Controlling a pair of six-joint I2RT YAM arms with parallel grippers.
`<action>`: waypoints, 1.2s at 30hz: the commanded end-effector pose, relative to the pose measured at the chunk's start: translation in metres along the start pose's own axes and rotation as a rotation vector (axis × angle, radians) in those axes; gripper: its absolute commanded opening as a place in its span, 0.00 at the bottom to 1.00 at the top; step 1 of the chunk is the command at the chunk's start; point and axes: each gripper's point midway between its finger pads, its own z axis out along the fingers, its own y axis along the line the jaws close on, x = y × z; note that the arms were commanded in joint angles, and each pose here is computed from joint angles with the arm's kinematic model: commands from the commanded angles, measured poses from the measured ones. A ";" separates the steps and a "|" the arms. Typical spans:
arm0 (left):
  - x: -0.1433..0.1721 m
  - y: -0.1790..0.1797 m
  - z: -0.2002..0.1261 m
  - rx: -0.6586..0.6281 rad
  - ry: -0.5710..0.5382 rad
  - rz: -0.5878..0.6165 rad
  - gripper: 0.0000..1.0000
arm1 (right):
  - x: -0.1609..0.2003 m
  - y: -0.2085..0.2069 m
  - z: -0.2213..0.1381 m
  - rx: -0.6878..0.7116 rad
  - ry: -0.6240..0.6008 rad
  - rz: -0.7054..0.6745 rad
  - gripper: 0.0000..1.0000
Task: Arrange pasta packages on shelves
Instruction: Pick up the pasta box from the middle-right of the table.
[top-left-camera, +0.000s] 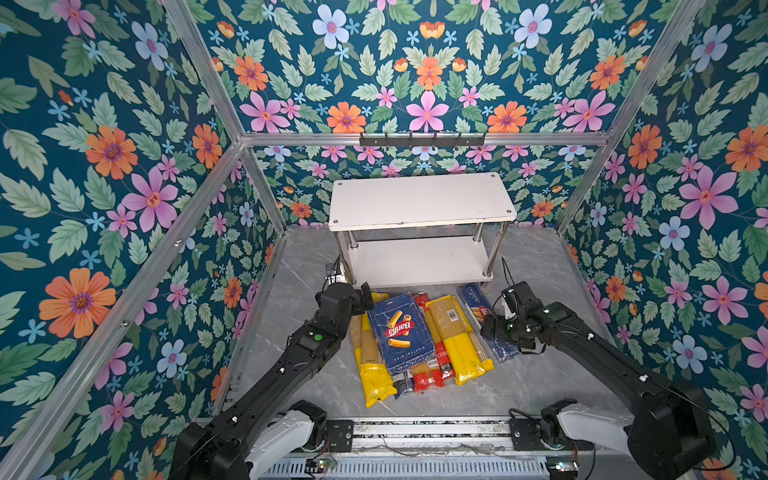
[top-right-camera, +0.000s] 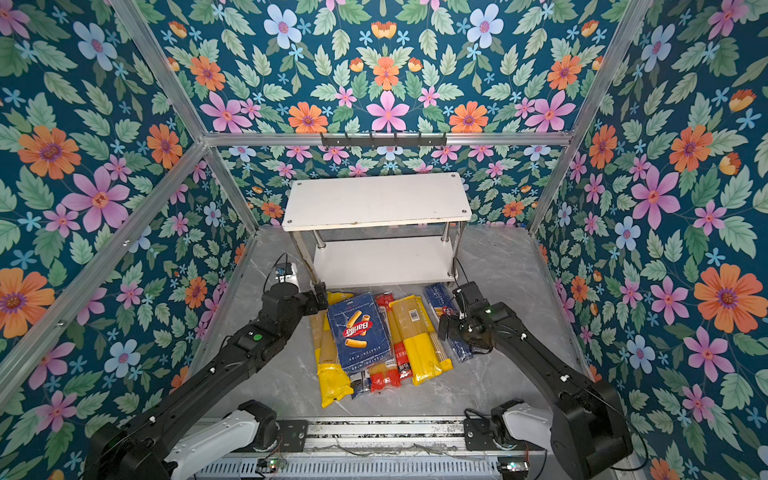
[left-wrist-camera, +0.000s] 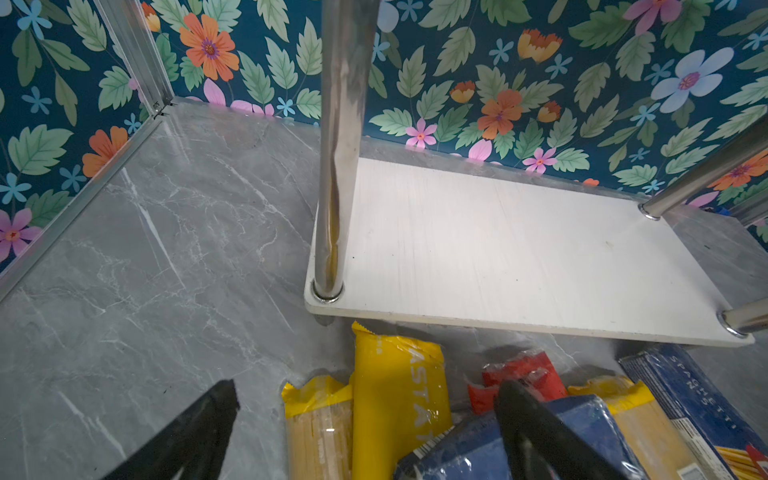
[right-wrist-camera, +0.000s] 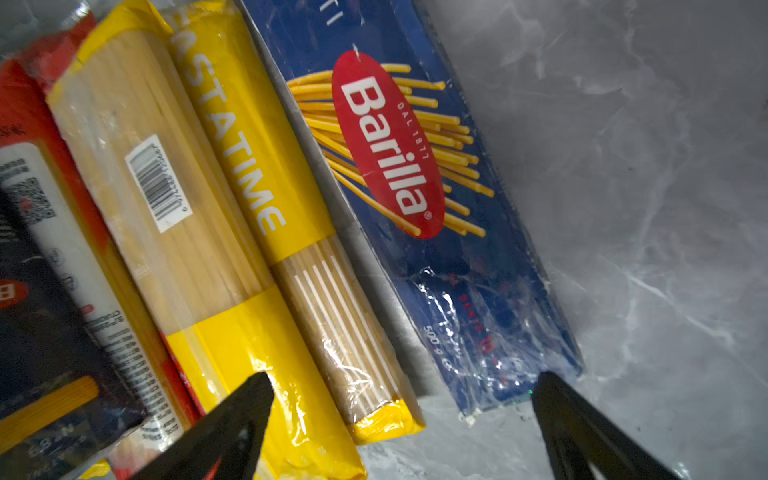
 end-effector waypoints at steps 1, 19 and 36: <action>0.002 -0.008 -0.005 0.047 0.021 -0.010 1.00 | 0.002 -0.010 0.007 0.075 0.034 -0.002 0.99; 0.003 -0.014 -0.013 0.075 0.075 0.013 1.00 | -0.003 -0.012 0.029 0.277 0.102 -0.083 0.99; -0.002 -0.022 -0.004 0.082 0.075 0.025 1.00 | -0.011 -0.038 0.043 0.323 0.147 -0.036 0.99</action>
